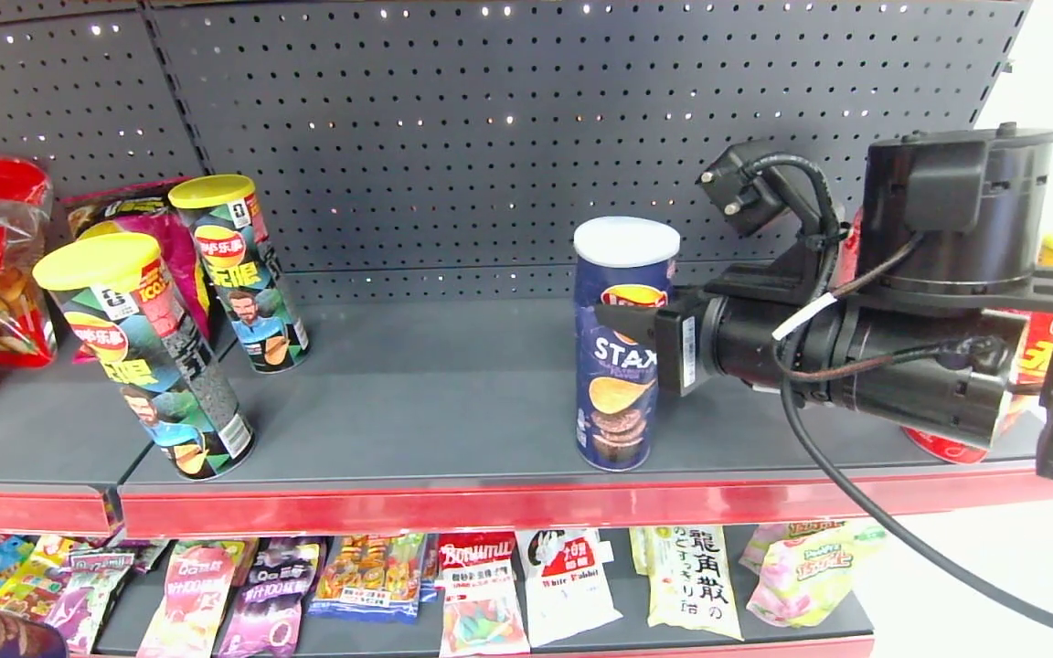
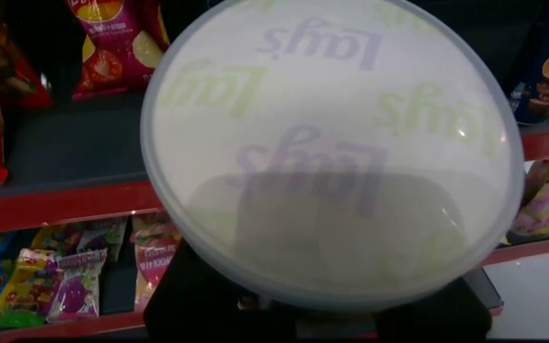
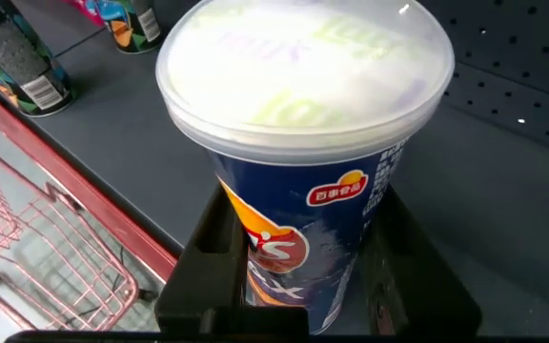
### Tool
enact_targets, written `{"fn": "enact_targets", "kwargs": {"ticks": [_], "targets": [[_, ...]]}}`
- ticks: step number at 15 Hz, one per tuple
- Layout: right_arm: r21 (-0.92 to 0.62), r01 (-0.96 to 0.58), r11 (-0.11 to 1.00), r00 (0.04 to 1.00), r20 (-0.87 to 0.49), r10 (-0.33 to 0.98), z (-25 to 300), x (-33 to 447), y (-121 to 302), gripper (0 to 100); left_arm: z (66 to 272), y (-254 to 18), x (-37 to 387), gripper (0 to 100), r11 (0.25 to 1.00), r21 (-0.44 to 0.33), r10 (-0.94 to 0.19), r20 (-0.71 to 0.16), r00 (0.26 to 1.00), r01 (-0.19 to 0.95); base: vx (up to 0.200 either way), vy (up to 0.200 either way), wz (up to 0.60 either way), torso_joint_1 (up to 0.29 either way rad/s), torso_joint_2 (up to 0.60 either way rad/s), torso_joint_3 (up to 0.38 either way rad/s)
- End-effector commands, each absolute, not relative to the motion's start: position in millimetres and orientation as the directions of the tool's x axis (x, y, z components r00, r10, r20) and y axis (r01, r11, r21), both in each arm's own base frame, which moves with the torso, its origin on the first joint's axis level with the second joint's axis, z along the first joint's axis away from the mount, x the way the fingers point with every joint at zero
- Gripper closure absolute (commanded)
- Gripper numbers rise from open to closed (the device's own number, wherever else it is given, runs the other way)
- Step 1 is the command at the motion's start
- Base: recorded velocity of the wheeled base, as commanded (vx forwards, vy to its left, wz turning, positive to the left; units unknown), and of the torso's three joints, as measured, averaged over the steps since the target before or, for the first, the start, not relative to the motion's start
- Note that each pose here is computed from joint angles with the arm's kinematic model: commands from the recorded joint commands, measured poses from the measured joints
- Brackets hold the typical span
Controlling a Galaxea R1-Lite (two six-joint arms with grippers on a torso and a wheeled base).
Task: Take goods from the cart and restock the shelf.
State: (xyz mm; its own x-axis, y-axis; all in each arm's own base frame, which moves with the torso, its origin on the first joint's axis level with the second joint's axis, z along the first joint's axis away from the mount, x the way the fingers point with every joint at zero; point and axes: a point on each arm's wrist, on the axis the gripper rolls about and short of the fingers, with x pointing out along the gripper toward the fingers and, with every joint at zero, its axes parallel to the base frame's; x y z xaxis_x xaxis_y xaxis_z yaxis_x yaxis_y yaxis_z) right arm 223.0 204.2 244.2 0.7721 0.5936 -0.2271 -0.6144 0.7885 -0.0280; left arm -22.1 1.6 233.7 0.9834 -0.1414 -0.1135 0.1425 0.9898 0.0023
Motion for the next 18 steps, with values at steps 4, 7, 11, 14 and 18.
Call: {"fn": "enact_targets", "kwargs": {"ticks": [4,7,11,14,18], "targets": [[-0.032,-0.627,0.778,0.757,-0.257,0.6,235.6,215.3,204.6,100,233.5,1.7,-22.2,100,0.99,0.002,-0.143,-0.113,0.983,0.144,0.0,0.0,0.0,0.0,0.0,0.0],[-0.031,-0.627,0.778,0.758,-0.254,0.601,236.5,215.1,204.4,100,233.5,1.7,-22.2,100,0.99,0.002,-0.141,-0.113,0.983,0.143,0.0,0.0,0.0,0.0,0.0,0.0],[-0.035,-0.627,0.778,0.758,-0.258,0.599,235.2,214.9,204.2,100,233.5,1.7,-22.6,100,0.99,0.002,-0.141,-0.112,0.984,0.143,0.0,0.0,0.0,0.0,0.0,0.0],[-0.035,-0.627,0.779,0.76,-0.251,0.6,237.5,213.3,203.2,100,233.5,1.7,-22.6,100,0.99,0.002,-0.141,-0.112,0.984,0.143,0.0,0.0,0.0,0.0,0.0,0.0],[-0.034,-0.633,0.773,0.757,-0.233,0.61,232.0,208.1,203.6,0,233.3,1.7,-22.6,100,0.99,0.002,-0.141,-0.113,0.983,0.143,0.0,0.0,0.0,0.0,0.0,0.0]]}}
